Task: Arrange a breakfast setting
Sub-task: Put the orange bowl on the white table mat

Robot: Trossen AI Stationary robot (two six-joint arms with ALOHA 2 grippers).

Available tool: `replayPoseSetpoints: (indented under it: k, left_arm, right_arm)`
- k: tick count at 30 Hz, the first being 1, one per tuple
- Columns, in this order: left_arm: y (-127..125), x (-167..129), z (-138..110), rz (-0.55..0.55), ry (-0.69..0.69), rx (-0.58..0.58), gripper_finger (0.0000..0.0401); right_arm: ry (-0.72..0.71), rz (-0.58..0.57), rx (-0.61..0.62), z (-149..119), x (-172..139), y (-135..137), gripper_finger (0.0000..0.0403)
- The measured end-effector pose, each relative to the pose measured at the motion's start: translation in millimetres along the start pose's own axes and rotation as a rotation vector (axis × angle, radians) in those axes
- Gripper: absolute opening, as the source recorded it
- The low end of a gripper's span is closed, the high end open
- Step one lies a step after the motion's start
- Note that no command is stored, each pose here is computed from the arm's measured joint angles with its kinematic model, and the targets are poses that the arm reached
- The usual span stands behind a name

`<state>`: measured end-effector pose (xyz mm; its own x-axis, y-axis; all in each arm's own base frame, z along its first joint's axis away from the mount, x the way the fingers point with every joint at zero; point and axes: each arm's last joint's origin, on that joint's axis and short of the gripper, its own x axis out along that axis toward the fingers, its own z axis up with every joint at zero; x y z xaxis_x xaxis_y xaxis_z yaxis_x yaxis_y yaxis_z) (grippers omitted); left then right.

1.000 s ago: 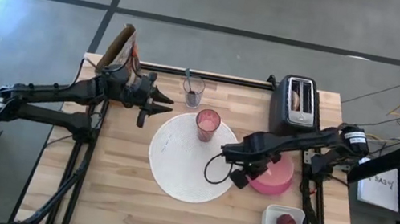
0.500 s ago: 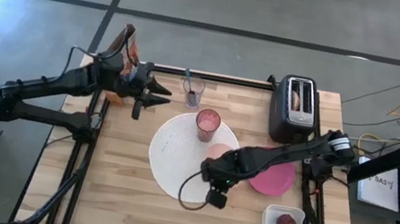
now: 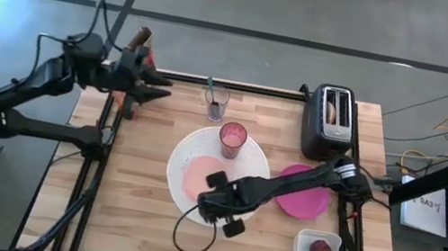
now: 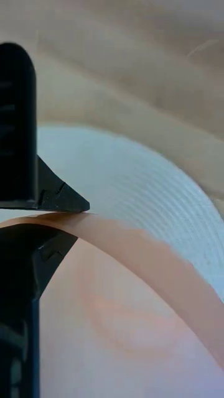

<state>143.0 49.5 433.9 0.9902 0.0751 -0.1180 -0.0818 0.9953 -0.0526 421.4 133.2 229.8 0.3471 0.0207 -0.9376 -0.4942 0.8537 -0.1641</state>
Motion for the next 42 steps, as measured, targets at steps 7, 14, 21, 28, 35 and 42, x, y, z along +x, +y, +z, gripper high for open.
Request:
replayPoseSetpoints:
  k: [7,14,21,28,35,42]
  left_arm:
    - [-4,-15,-3,0.02,0.019,-0.061,0.0107]
    - [-3,-16,-7,0.067,0.024,-0.081,0.0107]
    - [-2,-12,-9,0.083,0.037,-0.085,0.0107]
    - [0,-9,-10,0.099,0.048,-0.092,0.0107]
    - [1,-7,-11,0.101,0.051,-0.109,0.0107]
    - [1,-7,-11,0.102,0.051,-0.116,0.0107]
  right_arm:
    - [0.144,-0.054,-0.26,3,24,-10,0.0009]
    - [0.164,-0.05,-0.343,1,34,-25,0.0009]
    - [0.124,-0.085,-0.302,-1,36,-48,0.0009]
    - [0.139,-0.082,-0.274,-7,45,-62,0.0009]
    - [0.105,-0.096,-0.27,-5,45,-67,0.0009]
    - [0.065,-0.049,-0.265,-4,46,-67,0.0009]
